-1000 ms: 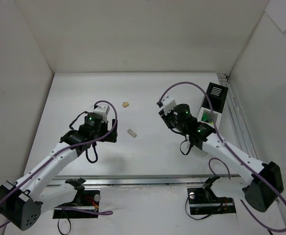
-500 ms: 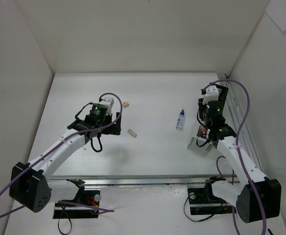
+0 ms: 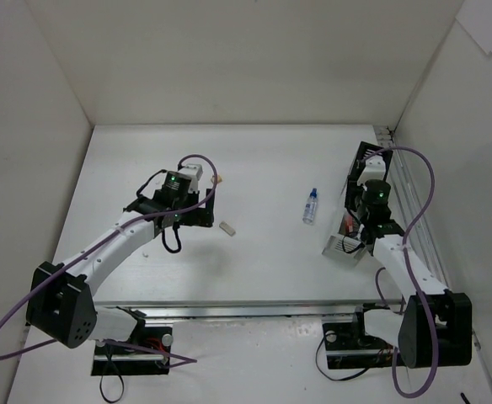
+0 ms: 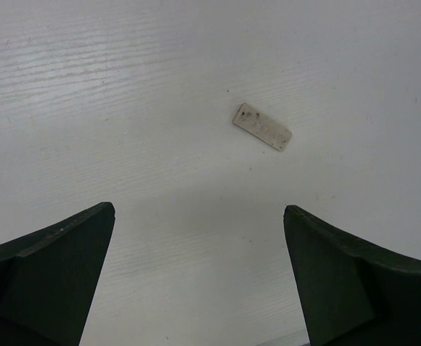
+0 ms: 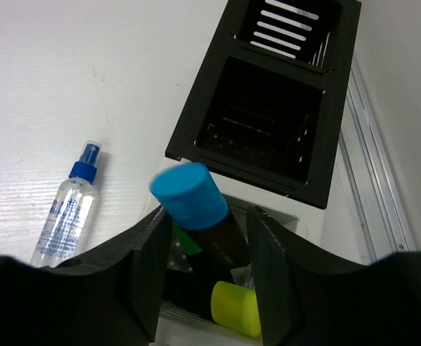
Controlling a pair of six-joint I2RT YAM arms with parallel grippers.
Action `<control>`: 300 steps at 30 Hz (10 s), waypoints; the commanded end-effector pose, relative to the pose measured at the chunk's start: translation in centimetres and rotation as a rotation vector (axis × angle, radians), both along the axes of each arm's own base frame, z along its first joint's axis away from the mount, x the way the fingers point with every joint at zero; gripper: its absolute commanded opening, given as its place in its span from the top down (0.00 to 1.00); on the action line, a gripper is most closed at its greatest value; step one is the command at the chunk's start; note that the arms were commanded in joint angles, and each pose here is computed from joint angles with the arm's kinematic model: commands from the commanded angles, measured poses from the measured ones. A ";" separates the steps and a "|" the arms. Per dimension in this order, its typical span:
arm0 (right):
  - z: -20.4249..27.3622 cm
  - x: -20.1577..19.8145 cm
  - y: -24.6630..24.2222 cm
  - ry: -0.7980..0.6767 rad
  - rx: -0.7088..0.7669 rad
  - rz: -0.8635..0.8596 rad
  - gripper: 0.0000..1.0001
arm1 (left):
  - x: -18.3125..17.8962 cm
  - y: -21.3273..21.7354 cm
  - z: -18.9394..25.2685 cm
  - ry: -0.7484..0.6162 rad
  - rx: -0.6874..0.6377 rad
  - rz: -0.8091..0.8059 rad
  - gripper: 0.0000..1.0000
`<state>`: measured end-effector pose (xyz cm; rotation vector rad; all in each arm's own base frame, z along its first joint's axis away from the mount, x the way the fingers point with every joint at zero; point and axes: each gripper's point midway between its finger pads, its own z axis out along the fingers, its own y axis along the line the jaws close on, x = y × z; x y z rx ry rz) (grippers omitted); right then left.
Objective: Sort the stationery into containers
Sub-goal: Place the pen in the storage box, then pick up the stationery from the center of the board, then place the stationery in the storage box, then pick up the stationery from the center of the board, then place the stationery in the storage box, then pick up the stationery from the center of the board.
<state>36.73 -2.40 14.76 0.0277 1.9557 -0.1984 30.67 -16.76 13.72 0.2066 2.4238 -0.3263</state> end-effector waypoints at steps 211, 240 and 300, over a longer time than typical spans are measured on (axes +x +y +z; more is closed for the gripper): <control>10.5 11.0 -4.9 -0.041 0.192 -0.170 1.00 | 14.8 3.4 11.6 -0.382 0.097 -0.399 0.01; 16.7 9.2 -3.7 -0.168 0.197 -0.112 0.02 | 18.8 -3.4 -0.6 -0.143 0.236 -0.768 0.03; 14.4 -0.7 19.9 -0.054 0.793 0.536 0.02 | 2.1 -11.9 14.9 -0.560 -0.139 -0.942 1.00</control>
